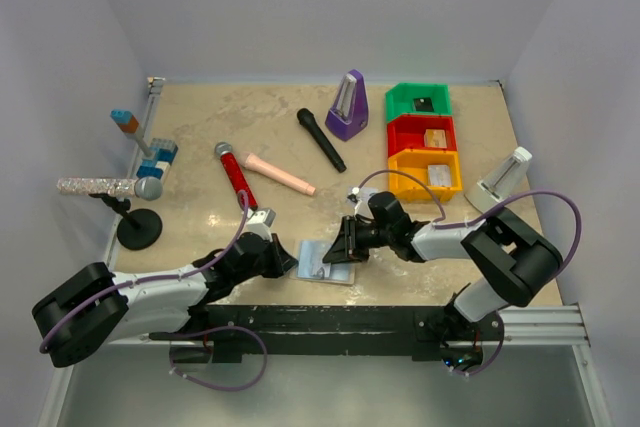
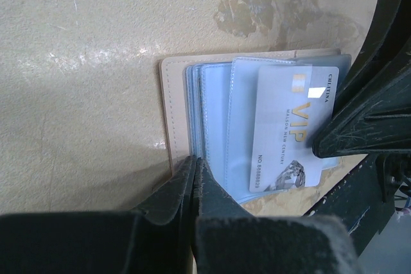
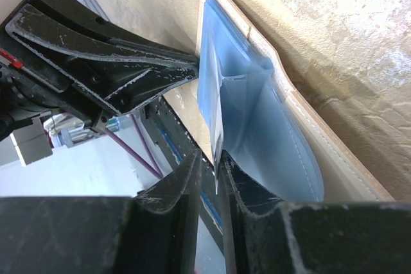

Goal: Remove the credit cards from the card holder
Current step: Remove the credit card from the card holder.

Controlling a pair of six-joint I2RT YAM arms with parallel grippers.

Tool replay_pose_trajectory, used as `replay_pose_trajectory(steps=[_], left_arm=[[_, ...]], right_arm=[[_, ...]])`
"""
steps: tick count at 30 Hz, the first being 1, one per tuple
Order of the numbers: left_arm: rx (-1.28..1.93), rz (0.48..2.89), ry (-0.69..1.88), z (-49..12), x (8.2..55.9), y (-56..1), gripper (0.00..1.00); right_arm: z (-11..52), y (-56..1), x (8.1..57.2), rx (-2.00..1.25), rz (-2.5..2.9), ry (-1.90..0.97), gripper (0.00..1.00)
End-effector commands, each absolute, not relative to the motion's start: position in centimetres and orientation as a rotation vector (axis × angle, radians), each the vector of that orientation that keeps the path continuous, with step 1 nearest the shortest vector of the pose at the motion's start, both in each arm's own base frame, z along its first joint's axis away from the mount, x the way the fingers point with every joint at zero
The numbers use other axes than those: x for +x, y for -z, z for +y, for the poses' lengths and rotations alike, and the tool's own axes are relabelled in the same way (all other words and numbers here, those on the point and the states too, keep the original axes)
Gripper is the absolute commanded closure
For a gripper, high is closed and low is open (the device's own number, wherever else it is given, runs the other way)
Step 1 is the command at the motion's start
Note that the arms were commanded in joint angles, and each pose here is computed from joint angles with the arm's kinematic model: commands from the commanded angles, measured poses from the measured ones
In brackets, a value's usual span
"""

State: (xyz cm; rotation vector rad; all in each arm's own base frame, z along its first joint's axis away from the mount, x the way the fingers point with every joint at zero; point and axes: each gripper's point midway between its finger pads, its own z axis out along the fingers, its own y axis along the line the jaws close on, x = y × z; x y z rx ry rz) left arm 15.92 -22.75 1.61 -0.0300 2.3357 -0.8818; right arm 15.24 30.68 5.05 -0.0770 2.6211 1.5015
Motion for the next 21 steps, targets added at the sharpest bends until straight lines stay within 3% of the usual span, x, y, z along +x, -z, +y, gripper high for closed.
replay_pose_trajectory(steps=[1,21], left_arm=[[-0.021,2.458,0.710,-19.8,14.3,2.2,1.00],[-0.027,2.460,0.709,-19.5,14.2,2.1,1.00]], right_arm=[[30.8,-5.9,15.6,-0.117,2.571,-1.516,0.80],[29.3,-5.4,15.6,-0.092,2.591,-1.471,1.00]])
